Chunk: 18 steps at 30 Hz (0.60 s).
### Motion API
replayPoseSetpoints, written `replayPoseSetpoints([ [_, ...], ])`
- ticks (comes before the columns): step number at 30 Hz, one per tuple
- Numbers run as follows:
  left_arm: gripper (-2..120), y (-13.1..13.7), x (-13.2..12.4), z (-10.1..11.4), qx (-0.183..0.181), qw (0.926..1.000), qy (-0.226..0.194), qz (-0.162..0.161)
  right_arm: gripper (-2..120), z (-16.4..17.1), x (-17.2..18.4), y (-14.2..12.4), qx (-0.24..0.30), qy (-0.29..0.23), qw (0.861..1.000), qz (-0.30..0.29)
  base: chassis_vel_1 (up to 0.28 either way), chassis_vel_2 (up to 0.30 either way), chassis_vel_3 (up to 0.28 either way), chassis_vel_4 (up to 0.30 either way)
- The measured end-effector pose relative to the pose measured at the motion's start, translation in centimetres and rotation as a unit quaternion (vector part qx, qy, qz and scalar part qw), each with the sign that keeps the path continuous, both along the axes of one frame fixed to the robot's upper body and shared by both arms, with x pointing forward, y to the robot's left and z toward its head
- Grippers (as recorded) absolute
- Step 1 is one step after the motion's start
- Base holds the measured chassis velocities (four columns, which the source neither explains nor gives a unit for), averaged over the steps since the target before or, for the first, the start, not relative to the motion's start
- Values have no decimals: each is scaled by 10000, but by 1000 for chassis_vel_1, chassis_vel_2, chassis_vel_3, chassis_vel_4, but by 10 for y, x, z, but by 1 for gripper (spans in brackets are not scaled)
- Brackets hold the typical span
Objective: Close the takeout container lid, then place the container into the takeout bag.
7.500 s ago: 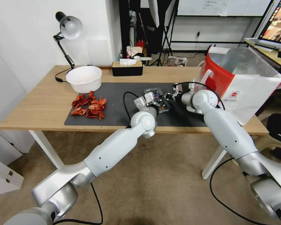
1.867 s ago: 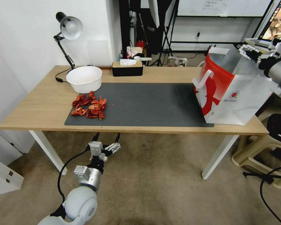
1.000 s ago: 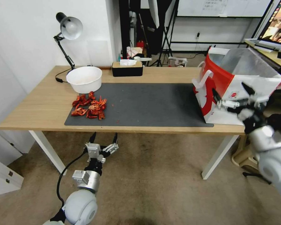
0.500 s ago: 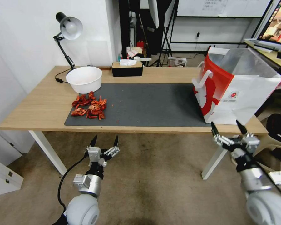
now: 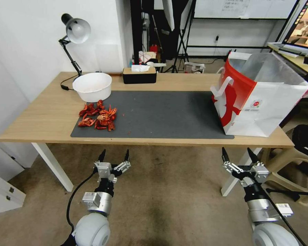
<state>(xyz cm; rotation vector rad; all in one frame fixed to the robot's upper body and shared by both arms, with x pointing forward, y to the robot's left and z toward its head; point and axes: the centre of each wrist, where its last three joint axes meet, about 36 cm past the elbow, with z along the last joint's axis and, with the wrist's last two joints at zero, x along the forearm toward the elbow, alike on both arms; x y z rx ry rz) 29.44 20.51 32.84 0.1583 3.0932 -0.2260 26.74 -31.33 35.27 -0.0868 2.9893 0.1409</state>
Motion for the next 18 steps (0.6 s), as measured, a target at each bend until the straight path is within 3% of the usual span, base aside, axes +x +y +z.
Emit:
replayPoseSetpoints([
  [18, 100, 0, 0, 0, 2, 10000, -4, -5, 100, 1, 1, 0, -3, -7, 10000, 8, 0, 0, 0, 0],
])
